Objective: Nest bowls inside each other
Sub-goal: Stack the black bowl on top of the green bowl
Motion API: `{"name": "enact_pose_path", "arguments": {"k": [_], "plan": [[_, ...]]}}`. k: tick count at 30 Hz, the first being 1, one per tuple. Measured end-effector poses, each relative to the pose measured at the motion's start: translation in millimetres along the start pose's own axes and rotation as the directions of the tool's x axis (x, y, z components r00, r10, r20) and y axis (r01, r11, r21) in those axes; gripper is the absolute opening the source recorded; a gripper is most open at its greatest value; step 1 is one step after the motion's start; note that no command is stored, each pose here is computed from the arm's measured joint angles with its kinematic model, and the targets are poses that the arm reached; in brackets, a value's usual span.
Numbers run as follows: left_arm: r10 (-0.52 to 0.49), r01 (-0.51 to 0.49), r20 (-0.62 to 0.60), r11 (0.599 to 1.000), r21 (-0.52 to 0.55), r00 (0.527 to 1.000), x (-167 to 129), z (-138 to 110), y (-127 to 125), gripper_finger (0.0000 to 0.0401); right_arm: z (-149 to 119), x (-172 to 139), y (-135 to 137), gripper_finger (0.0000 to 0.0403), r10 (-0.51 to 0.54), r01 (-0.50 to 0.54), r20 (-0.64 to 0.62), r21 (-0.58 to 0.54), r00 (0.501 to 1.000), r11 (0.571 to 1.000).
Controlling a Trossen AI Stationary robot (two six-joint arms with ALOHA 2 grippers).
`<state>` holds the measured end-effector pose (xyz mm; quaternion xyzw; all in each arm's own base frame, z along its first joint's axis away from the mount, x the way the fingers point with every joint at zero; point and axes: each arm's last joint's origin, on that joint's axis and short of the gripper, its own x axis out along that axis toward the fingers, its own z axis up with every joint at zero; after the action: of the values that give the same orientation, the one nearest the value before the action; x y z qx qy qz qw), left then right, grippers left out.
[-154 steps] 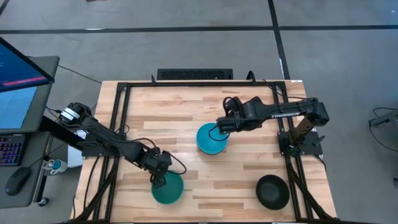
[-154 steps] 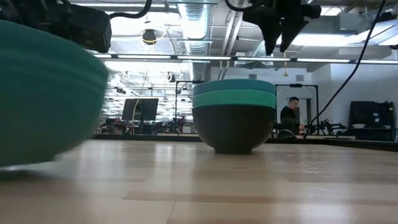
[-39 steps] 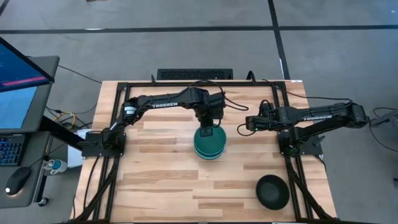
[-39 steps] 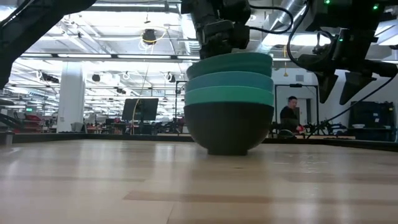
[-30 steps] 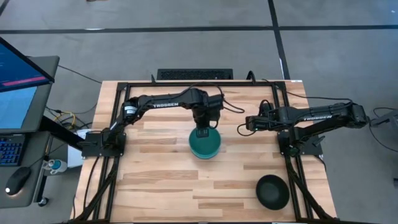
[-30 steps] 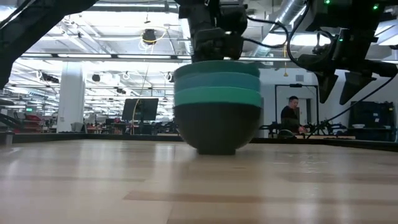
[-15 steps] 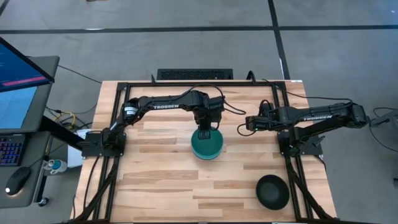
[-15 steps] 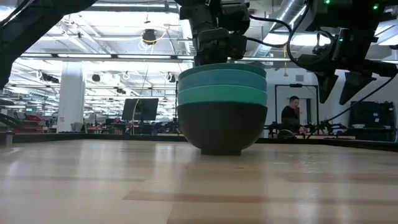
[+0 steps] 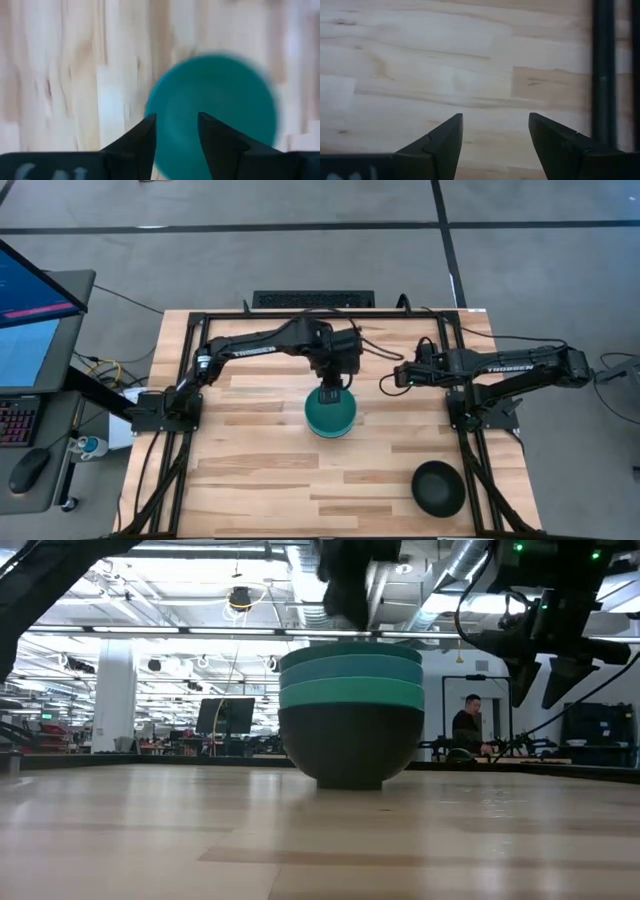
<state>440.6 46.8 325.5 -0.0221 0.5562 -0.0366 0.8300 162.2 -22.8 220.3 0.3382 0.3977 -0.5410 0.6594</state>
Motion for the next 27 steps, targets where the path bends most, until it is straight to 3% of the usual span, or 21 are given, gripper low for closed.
{"name": "enact_pose_path", "arguments": {"k": [2,6,10,13,20,27], "plan": [[-0.008,0.006,0.106,1.0,0.027,0.994,-11,6,-6,0.0116,-1,-1,3,0.025,0.038,-0.038,-0.022,-0.026,0.999,0.999],[0.0,-0.002,0.159,1.0,0.01,0.987,-29,5,-11,0.0088,-10,-11,5,0.025,0.072,-0.078,-0.053,-0.128,0.996,0.989],[0.091,-0.095,0.15,0.995,0.02,0.984,-45,0,-17,0.0073,-19,-37,-4,0.0249,0.033,-0.041,-0.037,-0.258,0.999,0.965],[0.109,-0.112,0.117,0.993,0.019,0.987,-47,-4,-18,0.0071,-25,-58,-15,0.0243,-0.04,0.009,-0.087,-0.333,0.995,0.943],[0.112,-0.114,0.099,0.993,0.009,0.989,-46,-6,-18,0.0071,-58,-96,-22,0.0233,-0.009,-0.157,-0.343,-0.453,0.939,0.878],[0.129,-0.13,0.088,0.991,0.011,0.988,-45,-7,-18,0.0071,-112,-122,-37,0.0233,-0.052,-0.188,-0.444,-0.479,0.895,0.858]]}}
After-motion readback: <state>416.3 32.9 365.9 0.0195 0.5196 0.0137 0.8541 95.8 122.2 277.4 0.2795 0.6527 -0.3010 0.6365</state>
